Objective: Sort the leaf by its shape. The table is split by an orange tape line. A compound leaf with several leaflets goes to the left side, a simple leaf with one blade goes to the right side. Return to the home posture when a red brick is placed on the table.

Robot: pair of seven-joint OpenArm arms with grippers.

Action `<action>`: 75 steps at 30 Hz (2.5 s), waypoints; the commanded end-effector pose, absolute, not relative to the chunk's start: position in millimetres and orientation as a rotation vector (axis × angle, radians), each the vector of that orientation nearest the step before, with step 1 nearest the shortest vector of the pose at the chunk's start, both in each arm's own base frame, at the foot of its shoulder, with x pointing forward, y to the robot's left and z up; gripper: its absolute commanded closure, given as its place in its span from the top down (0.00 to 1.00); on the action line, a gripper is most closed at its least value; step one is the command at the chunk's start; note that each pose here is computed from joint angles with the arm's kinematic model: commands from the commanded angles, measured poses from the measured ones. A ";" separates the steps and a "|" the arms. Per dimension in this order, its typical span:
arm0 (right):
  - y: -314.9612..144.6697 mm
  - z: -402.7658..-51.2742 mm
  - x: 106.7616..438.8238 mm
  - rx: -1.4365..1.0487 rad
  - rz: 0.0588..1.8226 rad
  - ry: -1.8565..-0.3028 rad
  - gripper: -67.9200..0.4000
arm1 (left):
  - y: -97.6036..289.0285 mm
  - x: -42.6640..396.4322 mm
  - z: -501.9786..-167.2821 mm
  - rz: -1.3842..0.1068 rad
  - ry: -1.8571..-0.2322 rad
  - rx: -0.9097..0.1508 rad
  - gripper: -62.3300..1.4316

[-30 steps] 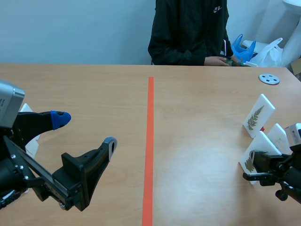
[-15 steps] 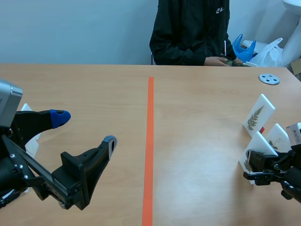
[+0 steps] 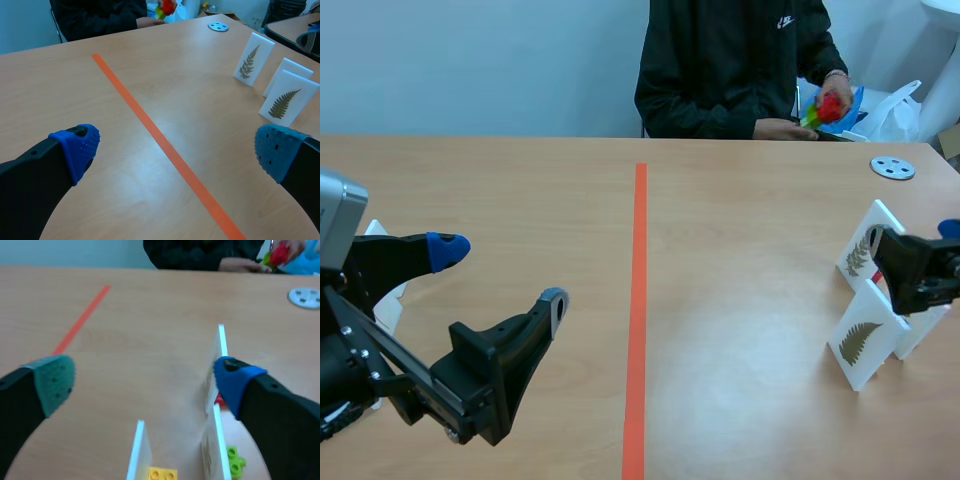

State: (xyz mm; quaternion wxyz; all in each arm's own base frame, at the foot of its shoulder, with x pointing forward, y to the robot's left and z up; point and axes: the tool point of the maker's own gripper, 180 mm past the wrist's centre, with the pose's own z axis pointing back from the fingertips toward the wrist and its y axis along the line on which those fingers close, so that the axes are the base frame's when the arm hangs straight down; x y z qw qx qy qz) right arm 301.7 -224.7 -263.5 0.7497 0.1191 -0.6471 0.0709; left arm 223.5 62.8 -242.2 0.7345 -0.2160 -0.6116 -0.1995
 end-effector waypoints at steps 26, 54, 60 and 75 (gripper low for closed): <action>-114.1 -232.1 235.5 0.508 0.468 -1.235 1.00 | 59.6 222.4 -233.1 -0.439 -1.371 -0.493 1.00; -83.1 -243.5 247.2 0.478 0.543 -1.211 1.00 | 59.6 222.4 -233.1 -0.439 -1.371 -0.493 1.00; -83.1 -243.6 247.2 0.477 0.543 -1.210 1.00 | 59.6 222.4 -233.1 -0.439 -1.371 -0.493 1.00; -83.0 -242.8 247.4 0.479 0.542 -1.214 1.00 | 59.6 222.4 -233.1 -0.439 -1.371 -0.493 1.00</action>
